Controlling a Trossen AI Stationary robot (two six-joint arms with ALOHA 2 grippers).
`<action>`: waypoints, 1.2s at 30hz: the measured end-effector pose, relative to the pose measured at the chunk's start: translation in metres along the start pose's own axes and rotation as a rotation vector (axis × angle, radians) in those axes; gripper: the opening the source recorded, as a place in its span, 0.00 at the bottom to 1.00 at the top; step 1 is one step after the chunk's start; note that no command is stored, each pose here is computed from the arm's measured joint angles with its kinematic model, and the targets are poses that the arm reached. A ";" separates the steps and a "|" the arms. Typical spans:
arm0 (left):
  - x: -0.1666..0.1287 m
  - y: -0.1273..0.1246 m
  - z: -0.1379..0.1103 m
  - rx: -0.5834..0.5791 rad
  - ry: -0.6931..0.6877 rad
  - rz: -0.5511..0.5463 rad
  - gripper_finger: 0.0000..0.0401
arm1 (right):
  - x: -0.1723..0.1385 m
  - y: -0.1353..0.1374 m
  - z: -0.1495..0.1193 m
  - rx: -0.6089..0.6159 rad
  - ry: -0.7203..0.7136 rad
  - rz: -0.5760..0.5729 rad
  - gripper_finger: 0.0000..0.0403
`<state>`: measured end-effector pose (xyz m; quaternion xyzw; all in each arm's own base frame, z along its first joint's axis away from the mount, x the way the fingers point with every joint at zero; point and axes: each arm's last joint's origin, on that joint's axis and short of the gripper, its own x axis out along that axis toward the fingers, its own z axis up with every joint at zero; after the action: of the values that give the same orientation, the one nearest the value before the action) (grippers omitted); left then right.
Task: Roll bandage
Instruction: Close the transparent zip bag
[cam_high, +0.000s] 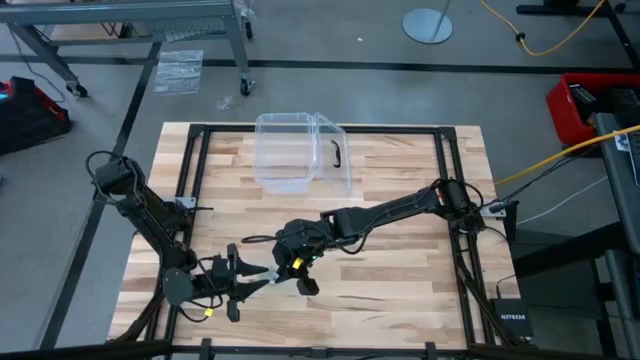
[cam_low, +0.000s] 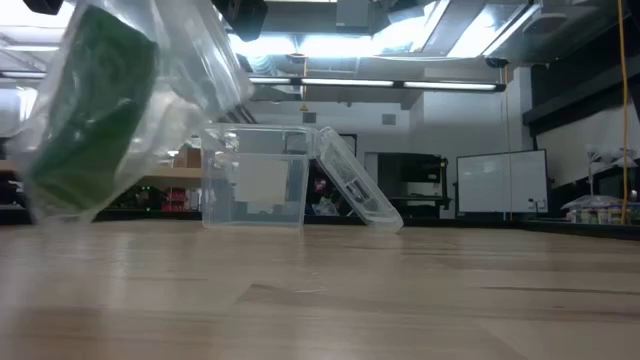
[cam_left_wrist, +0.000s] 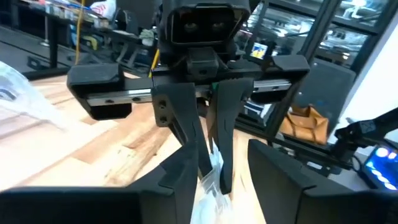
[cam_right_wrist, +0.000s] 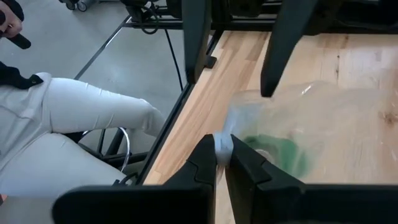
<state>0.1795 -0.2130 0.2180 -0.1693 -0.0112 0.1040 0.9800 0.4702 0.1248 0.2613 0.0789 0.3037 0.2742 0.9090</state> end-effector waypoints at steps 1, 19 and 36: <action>0.001 0.000 0.000 -0.008 0.001 -0.003 0.34 | 0.000 0.000 0.000 0.000 0.000 0.000 0.05; 0.023 0.011 -0.002 0.009 0.064 -0.048 0.32 | 0.001 0.003 0.003 -0.016 -0.026 0.007 0.05; 0.021 0.010 -0.003 0.074 0.065 -0.051 0.10 | 0.001 0.002 0.000 -0.006 0.004 0.000 0.05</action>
<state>0.1984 -0.2006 0.2113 -0.1359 0.0200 0.0735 0.9878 0.4694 0.1270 0.2614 0.0756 0.3049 0.2752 0.9086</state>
